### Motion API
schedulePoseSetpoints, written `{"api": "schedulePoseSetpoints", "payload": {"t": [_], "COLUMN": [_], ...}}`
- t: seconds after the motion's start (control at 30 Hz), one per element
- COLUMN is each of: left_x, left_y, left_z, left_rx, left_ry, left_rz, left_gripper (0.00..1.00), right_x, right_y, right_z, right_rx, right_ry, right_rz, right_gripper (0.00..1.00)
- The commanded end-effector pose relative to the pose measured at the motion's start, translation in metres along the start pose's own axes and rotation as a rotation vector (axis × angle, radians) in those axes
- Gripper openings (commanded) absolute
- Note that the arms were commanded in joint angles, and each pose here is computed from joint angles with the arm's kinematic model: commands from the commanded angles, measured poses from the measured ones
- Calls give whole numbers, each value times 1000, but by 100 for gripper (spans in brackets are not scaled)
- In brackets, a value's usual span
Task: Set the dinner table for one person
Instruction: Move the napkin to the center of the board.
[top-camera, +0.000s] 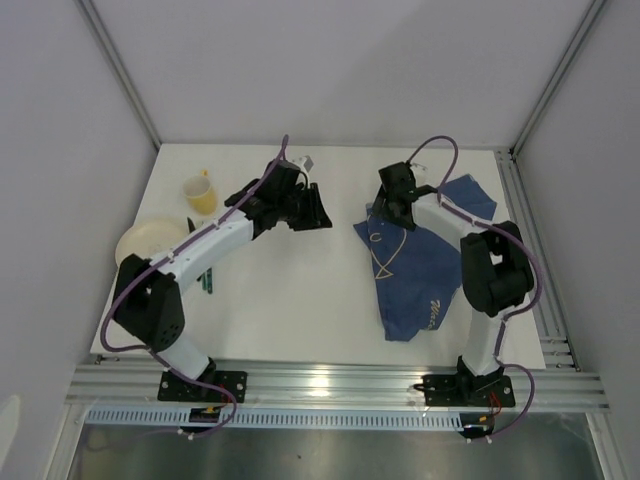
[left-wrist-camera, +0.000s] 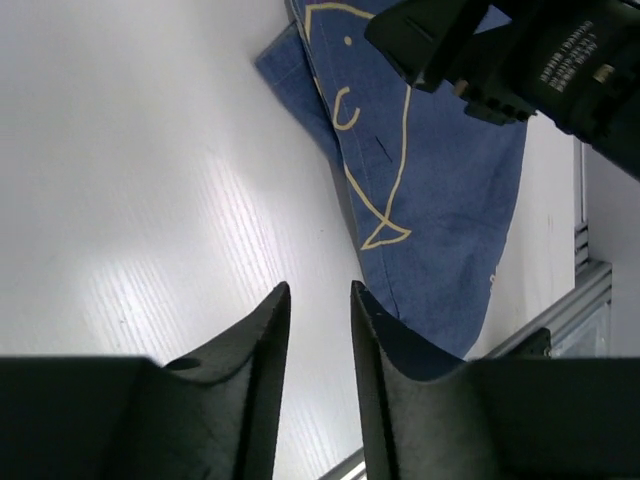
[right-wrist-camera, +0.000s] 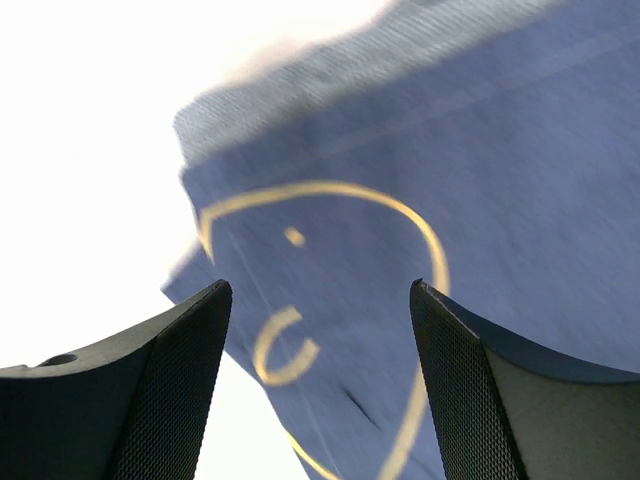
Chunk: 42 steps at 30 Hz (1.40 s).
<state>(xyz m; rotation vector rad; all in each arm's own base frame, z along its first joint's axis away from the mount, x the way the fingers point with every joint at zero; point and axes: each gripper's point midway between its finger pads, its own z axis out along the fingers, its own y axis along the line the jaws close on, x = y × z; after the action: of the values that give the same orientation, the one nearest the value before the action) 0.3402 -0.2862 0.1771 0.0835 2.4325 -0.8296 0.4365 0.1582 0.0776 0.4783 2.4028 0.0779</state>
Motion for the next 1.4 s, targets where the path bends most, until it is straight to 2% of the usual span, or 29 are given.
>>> {"api": "schedulePoseSetpoints", "payload": {"t": [0.0,0.03,0.17,0.4,0.67,0.77,0.8,0.87,0.9,1.07,1.17,1.2,1.27,1.33,1.37], "left_x": [1,-2,0,7,11,12,14,15,16,18,18,18,18,19,19], "left_y": [18,12,11,17,21,22,23,24,25,27,28,29,29,30,31], "left_z": [-15,-25,-39,-47,-52,-54,-54,-53,-53,-51,-52,-52,-52,-53,-54], "left_rx": [-78,-60,-48,-58,-63,-64,-66,-70,-71,-78,-83,-84,-87,-90,-95], "left_ry": [-59,-83,-113,-123,-134,-138,-135,-129,-127,-120,-123,-124,-123,-124,-124], "left_rz": [18,24,33,47,60,65,64,63,64,65,67,68,68,65,62], "left_gripper": [37,41,46,47,47,47,47,47,47,47,47,47,47,46,46], "right_x": [-2,5,15,20,22,19,20,21,23,33,37,40,43,56,69], "right_y": [26,28,43,58,50,49,49,47,47,42,39,38,45,71,77], "right_z": [7,16,31,48,55,54,54,55,56,62,65,67,69,70,66], "right_rx": [-11,-2,22,48,109,118,118,124,125,144,162,164,130,-3,-12], "right_ry": [-7,6,25,35,34,23,23,27,29,59,77,86,100,186,233], "right_rz": [-65,-87,-139,-172,-189,-178,-177,-179,-178,-196,-215,-227,-240,-286,-325], "right_gripper": [76,76,76,75,70,62,53,46,39,24,11,0,0,0,0]}}
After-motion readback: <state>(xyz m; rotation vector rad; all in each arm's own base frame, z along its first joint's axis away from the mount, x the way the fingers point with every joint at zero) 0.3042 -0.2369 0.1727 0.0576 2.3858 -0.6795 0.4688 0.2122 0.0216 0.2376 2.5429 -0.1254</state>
